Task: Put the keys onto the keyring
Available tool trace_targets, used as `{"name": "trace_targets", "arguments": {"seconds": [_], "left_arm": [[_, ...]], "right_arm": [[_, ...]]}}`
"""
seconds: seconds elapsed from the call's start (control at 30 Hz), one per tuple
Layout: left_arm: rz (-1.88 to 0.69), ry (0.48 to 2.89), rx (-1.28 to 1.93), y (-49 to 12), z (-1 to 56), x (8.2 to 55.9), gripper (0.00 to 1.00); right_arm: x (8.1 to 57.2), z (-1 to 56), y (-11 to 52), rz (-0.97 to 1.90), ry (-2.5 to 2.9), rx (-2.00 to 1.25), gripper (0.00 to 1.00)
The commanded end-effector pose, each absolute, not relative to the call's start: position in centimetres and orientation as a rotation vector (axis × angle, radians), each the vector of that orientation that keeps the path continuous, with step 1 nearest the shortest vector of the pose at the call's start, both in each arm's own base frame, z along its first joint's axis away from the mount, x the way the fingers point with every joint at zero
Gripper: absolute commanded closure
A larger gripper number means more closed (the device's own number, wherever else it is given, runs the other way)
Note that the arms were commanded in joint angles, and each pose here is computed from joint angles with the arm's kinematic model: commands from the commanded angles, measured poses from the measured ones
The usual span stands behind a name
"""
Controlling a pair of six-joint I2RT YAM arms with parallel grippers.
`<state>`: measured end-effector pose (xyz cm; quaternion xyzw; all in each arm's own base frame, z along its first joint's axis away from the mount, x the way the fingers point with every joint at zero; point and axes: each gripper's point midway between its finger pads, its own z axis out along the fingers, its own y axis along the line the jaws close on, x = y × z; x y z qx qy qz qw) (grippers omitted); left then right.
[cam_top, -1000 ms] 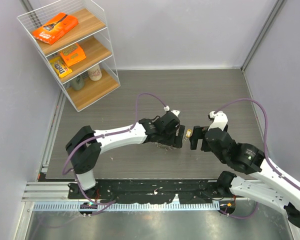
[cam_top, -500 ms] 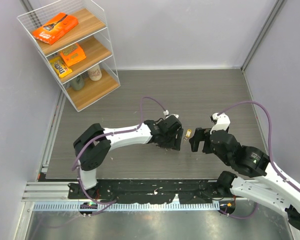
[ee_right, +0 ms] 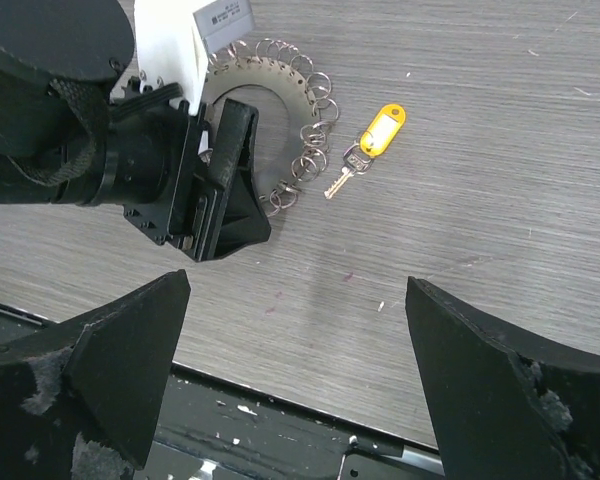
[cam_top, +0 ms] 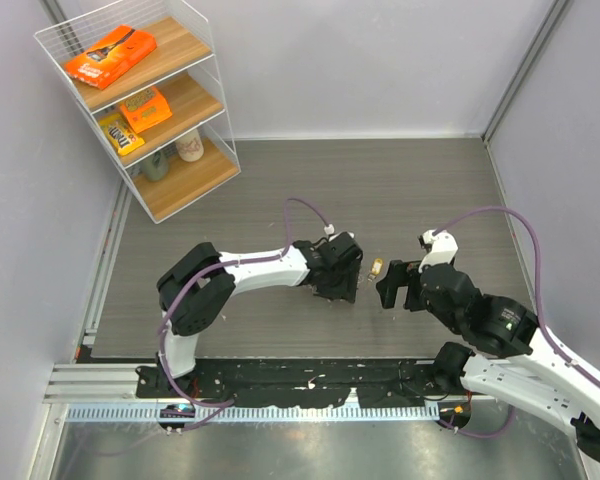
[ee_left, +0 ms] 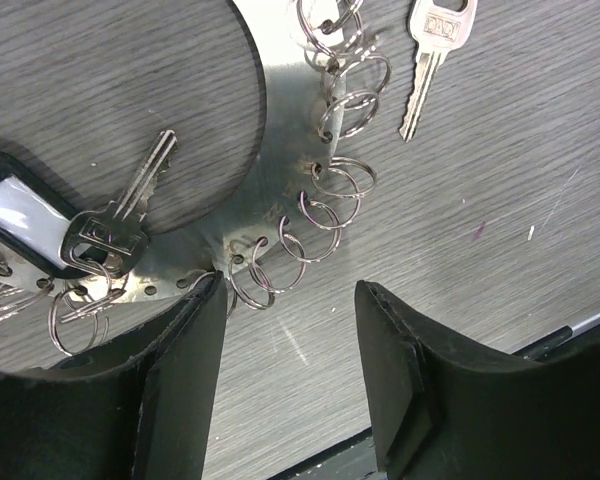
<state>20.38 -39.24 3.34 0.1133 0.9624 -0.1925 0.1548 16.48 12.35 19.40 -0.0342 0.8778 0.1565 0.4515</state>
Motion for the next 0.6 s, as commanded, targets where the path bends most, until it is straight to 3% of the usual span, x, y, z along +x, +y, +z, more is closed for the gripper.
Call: {"name": "trace_targets", "arguments": {"seconds": [0.0,0.4,0.57], "left_arm": [[-0.625,2.742,0.294,-40.5,4.3,21.3,0.43],[-0.633,2.754,0.287,-39.7,3.7,21.1,0.73],[-0.631,2.762,0.283,-38.9,3.1,20.7,0.9]], "right_arm": [[16.7,19.7,13.2,0.441,2.143,-0.079,0.03],[16.8,19.9,13.6,0.451,2.139,-0.09,0.03],[16.8,19.8,13.6,0.451,2.146,-0.093,0.03]]}}
